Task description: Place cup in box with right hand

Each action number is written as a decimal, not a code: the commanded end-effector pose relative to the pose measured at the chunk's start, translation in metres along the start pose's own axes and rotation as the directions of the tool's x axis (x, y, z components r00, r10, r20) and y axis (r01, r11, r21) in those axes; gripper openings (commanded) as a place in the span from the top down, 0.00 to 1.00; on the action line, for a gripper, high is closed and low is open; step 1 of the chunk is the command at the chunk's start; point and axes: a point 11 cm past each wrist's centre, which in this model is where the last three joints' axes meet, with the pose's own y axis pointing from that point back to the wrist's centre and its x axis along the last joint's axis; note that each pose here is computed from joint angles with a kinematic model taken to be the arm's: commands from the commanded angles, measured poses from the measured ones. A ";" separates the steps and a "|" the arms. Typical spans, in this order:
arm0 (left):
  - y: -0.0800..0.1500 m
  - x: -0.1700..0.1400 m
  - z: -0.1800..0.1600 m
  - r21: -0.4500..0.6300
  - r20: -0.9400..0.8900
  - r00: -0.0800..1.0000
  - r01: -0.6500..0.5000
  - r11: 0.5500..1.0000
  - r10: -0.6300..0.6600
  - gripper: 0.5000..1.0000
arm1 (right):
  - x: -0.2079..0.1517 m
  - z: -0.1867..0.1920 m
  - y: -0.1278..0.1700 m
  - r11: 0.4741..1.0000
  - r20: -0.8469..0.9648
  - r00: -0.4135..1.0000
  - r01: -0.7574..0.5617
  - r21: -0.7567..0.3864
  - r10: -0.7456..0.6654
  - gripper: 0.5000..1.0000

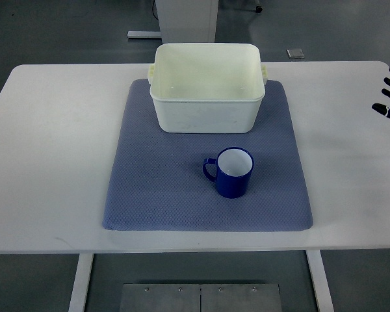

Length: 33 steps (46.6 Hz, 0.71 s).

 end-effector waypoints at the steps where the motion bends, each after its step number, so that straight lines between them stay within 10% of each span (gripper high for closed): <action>1: 0.000 0.000 0.000 0.000 0.000 1.000 0.000 1.000 0.000 0.00 | -0.003 0.004 0.011 1.000 -0.012 1.000 0.023 0.017 -0.023 0.00; 33: 0.000 0.000 0.000 0.000 0.000 1.000 0.000 1.000 0.000 0.00 | -0.088 0.027 0.037 0.965 -0.077 0.962 0.261 -0.013 -0.262 0.00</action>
